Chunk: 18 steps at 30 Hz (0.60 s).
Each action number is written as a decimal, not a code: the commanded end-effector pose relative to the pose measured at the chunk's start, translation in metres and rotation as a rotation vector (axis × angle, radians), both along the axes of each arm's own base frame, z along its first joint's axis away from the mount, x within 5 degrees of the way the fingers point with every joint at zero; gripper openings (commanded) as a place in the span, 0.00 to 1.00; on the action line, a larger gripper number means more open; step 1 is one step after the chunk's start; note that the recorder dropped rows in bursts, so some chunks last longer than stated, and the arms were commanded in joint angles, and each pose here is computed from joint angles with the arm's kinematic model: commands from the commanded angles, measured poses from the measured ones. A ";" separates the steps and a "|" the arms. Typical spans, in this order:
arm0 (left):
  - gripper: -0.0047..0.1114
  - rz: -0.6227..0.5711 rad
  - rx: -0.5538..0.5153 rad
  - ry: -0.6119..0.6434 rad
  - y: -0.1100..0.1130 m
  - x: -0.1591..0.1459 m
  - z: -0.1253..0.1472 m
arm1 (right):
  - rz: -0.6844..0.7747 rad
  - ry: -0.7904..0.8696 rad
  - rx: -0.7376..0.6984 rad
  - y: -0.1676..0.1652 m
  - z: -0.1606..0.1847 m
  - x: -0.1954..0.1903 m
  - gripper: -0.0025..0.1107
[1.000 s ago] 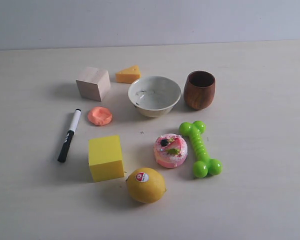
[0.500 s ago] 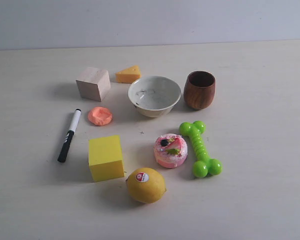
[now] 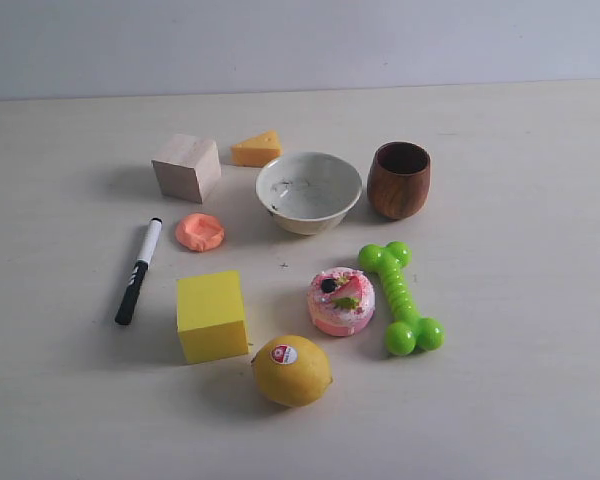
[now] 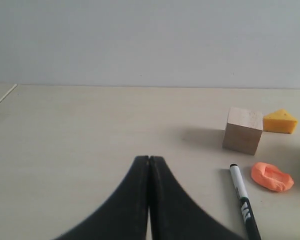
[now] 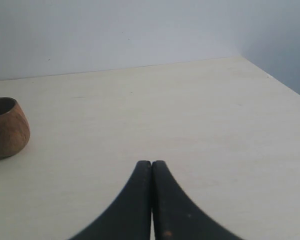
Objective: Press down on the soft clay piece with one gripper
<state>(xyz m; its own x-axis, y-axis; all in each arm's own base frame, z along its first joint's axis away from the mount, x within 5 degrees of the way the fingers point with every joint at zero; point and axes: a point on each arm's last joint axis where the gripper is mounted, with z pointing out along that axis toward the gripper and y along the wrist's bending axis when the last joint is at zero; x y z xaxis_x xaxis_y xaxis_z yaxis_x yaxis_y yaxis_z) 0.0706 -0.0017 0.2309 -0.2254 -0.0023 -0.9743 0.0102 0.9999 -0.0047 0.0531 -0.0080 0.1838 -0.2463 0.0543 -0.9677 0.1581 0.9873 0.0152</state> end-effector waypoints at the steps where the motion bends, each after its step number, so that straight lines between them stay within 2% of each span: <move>1: 0.05 -0.007 -0.002 -0.058 -0.001 -0.010 -0.014 | 0.001 -0.006 -0.002 0.000 -0.001 0.000 0.02; 9: 0.05 -0.004 0.046 -0.101 0.000 -0.017 -0.026 | 0.001 -0.006 -0.002 0.000 -0.001 0.000 0.02; 18: 0.05 -0.018 0.070 -0.030 0.000 -0.016 -0.041 | 0.001 -0.006 -0.002 0.000 -0.001 0.000 0.02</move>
